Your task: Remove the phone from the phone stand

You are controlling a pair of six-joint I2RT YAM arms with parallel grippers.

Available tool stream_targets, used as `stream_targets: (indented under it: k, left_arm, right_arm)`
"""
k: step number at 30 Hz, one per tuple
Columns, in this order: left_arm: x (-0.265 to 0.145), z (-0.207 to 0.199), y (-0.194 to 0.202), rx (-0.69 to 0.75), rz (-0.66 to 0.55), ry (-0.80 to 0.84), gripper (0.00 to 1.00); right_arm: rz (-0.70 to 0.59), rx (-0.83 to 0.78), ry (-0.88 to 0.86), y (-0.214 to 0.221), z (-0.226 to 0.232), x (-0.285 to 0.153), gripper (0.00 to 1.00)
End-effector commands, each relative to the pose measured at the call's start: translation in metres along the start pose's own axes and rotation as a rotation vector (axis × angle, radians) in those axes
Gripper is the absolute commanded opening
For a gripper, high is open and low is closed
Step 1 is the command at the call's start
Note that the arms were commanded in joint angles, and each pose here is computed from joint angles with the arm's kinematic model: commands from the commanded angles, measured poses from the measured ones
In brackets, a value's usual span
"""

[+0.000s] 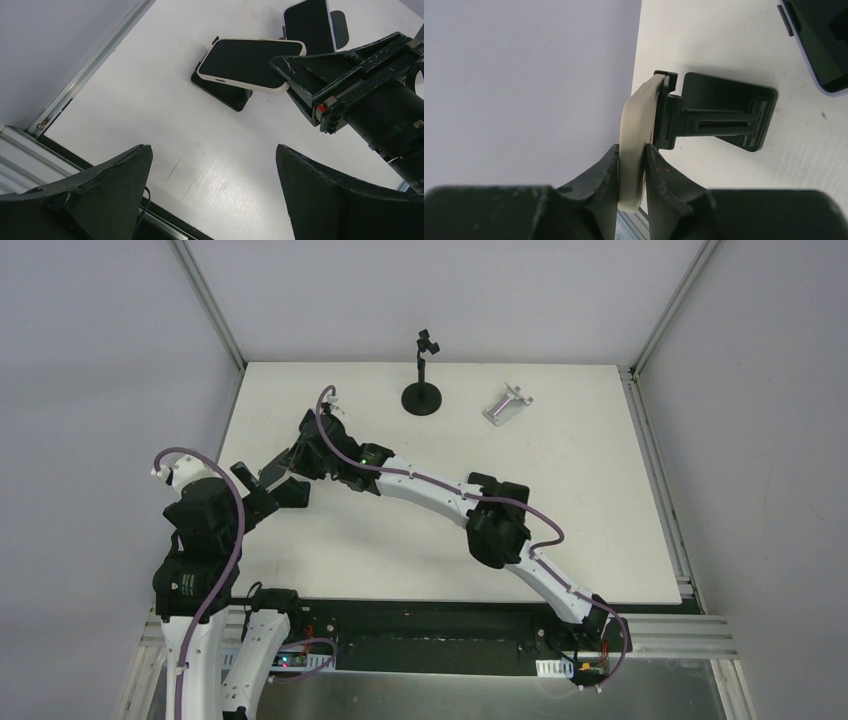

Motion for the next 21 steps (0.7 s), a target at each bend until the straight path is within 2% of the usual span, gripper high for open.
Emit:
stream_targets:
  k: [1, 6, 15, 21]
  left_arm:
    - [-0.003, -0.001, -0.004, 0.006, 0.002, 0.021, 0.99]
    - [-0.011, 0.000, -0.008, 0.006, -0.030, 0.046, 0.99]
    - [-0.014, 0.002, -0.010, 0.018, -0.043, 0.044, 0.99]
    - [-0.016, 0.005, -0.017, 0.050, -0.059, 0.030, 0.99]
  right_arm:
    - [-0.094, -0.062, -0.192, -0.016, 0.074, -0.049, 0.15]
    - [-0.111, -0.067, -0.219, -0.019, 0.085, -0.058, 0.00]
    - [-0.147, -0.078, -0.257, -0.027, 0.099, -0.072, 0.00]
    - [-0.164, -0.151, -0.227, -0.042, 0.100, -0.092, 0.00]
Point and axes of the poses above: each gripper's point midway between its finger pads, its own x axis out along the fingers, its own z axis along the line the jaws close on, y = z × x, the point moved 7 cm from there along -x, back along the fingers, and after that the axes turned 14 degrees about x, right-handed, at the moved point
